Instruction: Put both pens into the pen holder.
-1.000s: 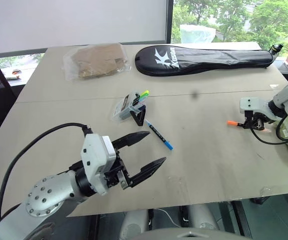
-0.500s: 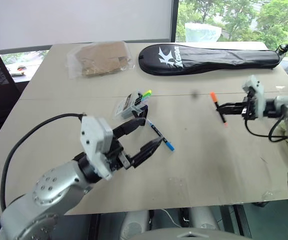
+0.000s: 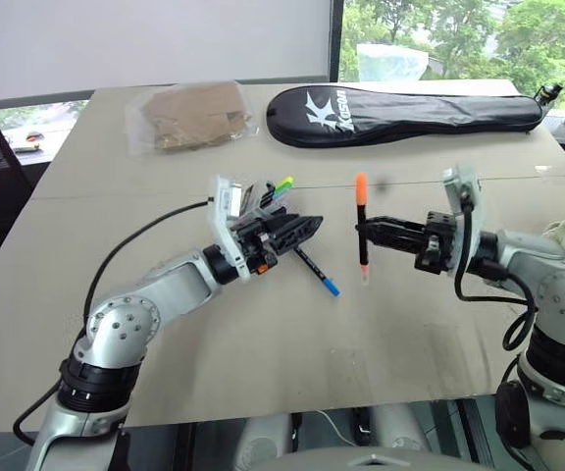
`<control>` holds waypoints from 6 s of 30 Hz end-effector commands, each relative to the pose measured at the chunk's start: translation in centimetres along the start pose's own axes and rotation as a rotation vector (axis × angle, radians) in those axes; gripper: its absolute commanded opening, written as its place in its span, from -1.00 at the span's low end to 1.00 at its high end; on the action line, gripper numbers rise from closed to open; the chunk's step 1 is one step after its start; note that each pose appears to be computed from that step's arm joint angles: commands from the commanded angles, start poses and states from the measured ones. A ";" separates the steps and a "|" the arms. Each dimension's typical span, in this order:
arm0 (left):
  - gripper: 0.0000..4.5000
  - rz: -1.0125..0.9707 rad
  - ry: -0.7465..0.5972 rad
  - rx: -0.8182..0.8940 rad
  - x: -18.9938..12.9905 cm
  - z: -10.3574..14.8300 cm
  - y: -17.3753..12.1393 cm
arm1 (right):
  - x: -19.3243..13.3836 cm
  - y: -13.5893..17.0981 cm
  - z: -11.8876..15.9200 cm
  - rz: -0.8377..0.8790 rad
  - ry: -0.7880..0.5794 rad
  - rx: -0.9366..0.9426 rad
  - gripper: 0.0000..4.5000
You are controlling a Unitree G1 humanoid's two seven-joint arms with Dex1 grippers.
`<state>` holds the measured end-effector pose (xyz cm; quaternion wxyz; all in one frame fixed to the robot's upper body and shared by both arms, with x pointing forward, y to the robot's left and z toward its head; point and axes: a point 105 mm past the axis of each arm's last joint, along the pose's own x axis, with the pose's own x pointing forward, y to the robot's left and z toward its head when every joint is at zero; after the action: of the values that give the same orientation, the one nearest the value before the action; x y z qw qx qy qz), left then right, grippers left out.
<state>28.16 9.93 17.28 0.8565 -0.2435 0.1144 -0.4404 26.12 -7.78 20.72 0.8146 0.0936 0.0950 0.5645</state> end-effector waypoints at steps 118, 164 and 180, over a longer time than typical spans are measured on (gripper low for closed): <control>-1.00 -0.032 0.609 1.166 3.6 12.8 -0.7 | 0.6 -1.7 -1.7 -0.222 -0.089 -0.381 0.98; 0.46 -0.183 0.242 0.827 -7.0 6.1 -1.8 | 6.4 -3.4 -9.6 -0.145 0.299 -0.171 1.00; 0.55 -0.139 0.255 0.668 -8.2 0.1 -2.7 | 0.3 -7.6 -11.3 -0.360 0.468 -0.289 -1.00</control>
<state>22.03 16.09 18.23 0.8444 0.0971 0.0635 -0.5231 29.93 -7.18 8.26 0.8500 -0.1716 0.1896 0.4606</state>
